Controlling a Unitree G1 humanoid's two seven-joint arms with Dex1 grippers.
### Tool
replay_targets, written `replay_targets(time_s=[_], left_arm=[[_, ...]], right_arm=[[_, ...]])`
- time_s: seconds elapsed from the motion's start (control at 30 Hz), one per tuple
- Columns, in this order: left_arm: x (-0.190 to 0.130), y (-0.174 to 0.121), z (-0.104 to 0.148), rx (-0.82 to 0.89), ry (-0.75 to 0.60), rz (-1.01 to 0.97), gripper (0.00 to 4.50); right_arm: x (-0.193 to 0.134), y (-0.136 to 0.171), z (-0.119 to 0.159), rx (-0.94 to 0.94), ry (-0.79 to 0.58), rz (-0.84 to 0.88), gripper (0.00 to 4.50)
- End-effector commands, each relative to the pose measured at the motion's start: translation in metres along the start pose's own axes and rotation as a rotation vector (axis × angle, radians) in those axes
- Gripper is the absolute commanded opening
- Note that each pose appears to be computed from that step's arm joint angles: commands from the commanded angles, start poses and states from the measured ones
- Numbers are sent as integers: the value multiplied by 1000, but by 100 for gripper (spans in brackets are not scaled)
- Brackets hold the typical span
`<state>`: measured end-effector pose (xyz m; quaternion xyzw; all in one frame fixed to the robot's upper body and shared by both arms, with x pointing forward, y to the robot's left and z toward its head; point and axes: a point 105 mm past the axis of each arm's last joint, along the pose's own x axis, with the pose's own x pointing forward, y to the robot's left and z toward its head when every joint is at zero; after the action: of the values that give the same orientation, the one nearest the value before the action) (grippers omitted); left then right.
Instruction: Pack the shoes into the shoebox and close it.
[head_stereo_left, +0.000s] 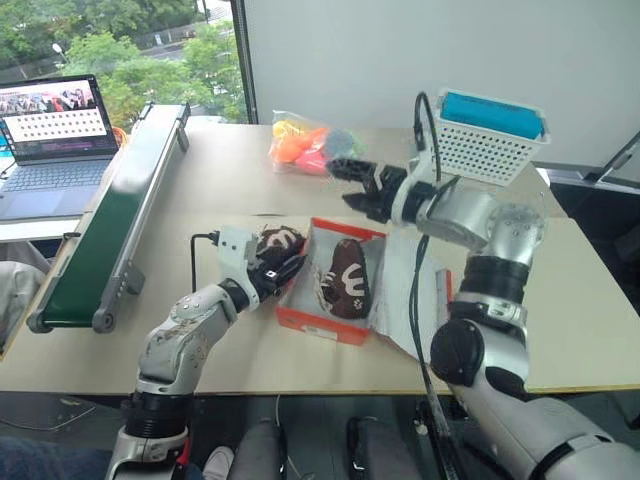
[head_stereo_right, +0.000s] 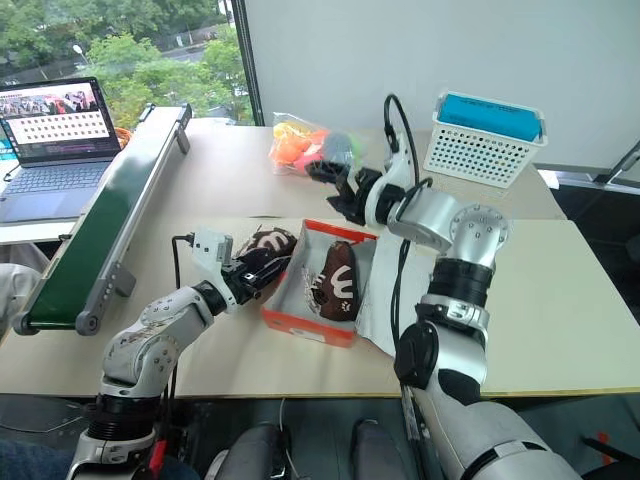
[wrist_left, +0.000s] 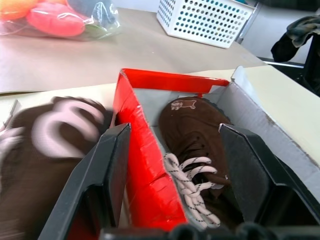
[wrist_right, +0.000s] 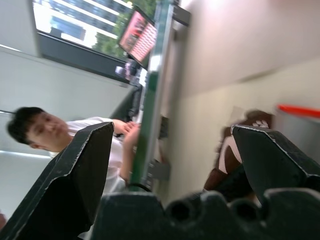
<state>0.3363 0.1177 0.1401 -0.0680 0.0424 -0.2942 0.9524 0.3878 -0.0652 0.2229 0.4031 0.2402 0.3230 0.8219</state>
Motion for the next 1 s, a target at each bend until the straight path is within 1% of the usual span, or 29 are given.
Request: replay_targets(time_s=[0.03, 0.07, 0.13, 0.23, 0.33, 0.5, 0.6, 0.77, 0.87, 0.93, 1.0], left_arm=[[-24, 38, 46, 79, -133, 156, 300], [-31, 47, 51, 135, -114, 188, 300], [-41, 63, 48, 249, -26, 234, 300], [-49, 78, 35, 360, 114, 242, 300], [-49, 84, 20, 425, 232, 176, 300], [-39, 69, 8, 430, 278, 23, 300], [-42, 64, 6, 433, 287, -19, 300], [-50, 65, 2, 433, 320, -23, 300], [-53, 66, -5, 439, 355, -16, 300], [-52, 72, -19, 519, 414, 8, 300], [-49, 74, -24, 578, 431, 27, 300]], right_arm=[[-6, 10, -5, -108, -19, 1, 450], [-7, 10, -6, -96, -29, 3, 450], [-7, 10, -7, -84, -46, 6, 450], [-8, 12, -8, -62, -72, 9, 450], [-10, 12, -7, -47, -100, 6, 450], [-14, 10, -5, -38, -140, -17, 450], [-17, 9, -5, -34, -158, -28, 450], [-21, 9, -11, -17, -178, -29, 450], [-22, 8, -13, 3, -192, -31, 450], [-24, 7, -12, 19, -205, -35, 450], [-25, 6, -11, 22, -211, -40, 450]])
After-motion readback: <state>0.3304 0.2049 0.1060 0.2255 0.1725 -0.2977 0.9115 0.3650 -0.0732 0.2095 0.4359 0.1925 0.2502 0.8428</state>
